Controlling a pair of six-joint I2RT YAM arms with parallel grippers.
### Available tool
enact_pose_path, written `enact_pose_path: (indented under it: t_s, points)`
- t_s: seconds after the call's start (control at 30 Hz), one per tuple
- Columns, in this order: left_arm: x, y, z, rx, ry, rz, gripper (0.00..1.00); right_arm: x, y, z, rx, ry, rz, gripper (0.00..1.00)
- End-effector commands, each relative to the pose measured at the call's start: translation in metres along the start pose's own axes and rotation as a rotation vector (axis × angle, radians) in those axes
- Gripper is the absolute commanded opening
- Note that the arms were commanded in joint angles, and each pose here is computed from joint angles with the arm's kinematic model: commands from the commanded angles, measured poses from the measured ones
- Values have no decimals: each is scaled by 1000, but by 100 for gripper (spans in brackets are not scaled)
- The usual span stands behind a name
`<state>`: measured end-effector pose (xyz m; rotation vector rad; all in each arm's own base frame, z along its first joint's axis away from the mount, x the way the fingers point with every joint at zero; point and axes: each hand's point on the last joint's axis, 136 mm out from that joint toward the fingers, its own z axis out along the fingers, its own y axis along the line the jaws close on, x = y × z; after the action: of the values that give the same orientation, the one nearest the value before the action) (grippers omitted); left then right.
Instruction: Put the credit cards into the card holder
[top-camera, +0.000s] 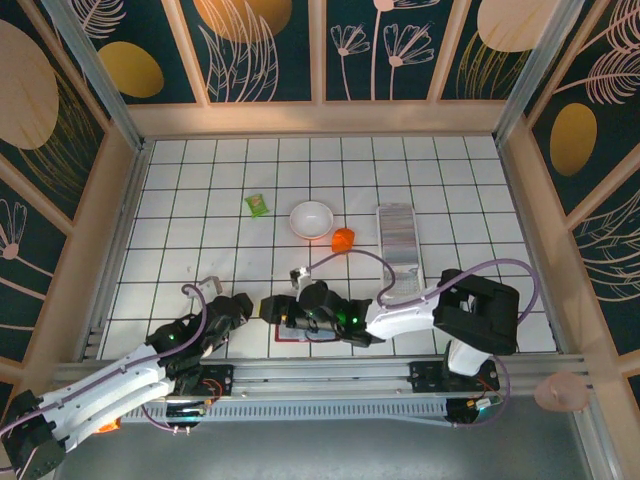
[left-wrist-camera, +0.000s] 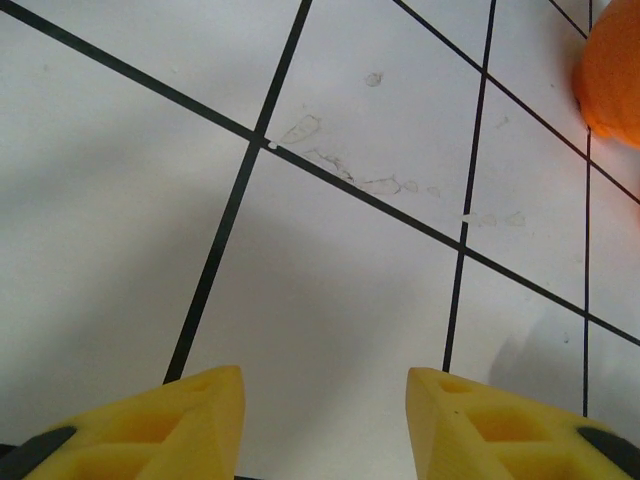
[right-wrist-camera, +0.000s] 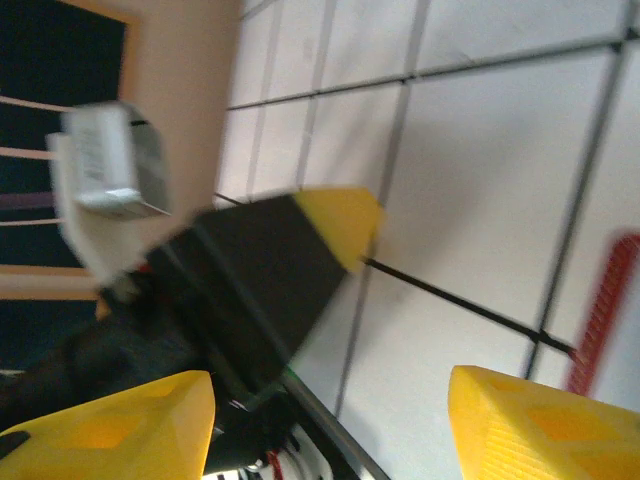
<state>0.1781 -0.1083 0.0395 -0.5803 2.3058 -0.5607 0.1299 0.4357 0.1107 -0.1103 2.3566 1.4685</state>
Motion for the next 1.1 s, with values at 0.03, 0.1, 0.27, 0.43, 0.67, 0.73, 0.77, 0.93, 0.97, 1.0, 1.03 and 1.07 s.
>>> enact_pose_path:
  t_s: [0.03,0.1,0.27,0.43,0.67,0.73,0.77,0.93,0.97,1.0,1.03,1.07]
  points:
    - [-3,-17,-3,54,4,19,48,-44,48,-14,-133,-29,-178,67]
    - [-2,-26,-3,89,17,39,49,-66,42,-26,-52,-54,-282,68]
    - [10,-53,-2,200,90,93,53,-126,33,-81,230,-137,-711,70]
    - [31,-76,1,295,193,151,53,-125,19,-139,390,-16,-1376,70]
    - [51,-87,8,332,288,217,51,-108,-83,-214,587,467,-1756,78]
    - [54,-86,10,329,302,224,51,-119,-106,-230,661,528,-1767,78]
    - [56,-86,11,331,308,228,51,-125,-119,-237,713,553,-1793,78]
    - [61,-86,13,332,330,238,54,-145,-161,-255,831,615,-1894,82]
    - [62,-85,13,332,331,242,55,-148,-162,-254,819,604,-1900,82]
    - [62,-84,13,332,330,241,55,-152,-169,-256,826,609,-1888,83]
    - [61,-84,13,333,327,240,55,-155,-173,-256,830,613,-1890,83]
    - [61,-84,13,334,326,240,56,-157,-179,-254,837,622,-1894,83]
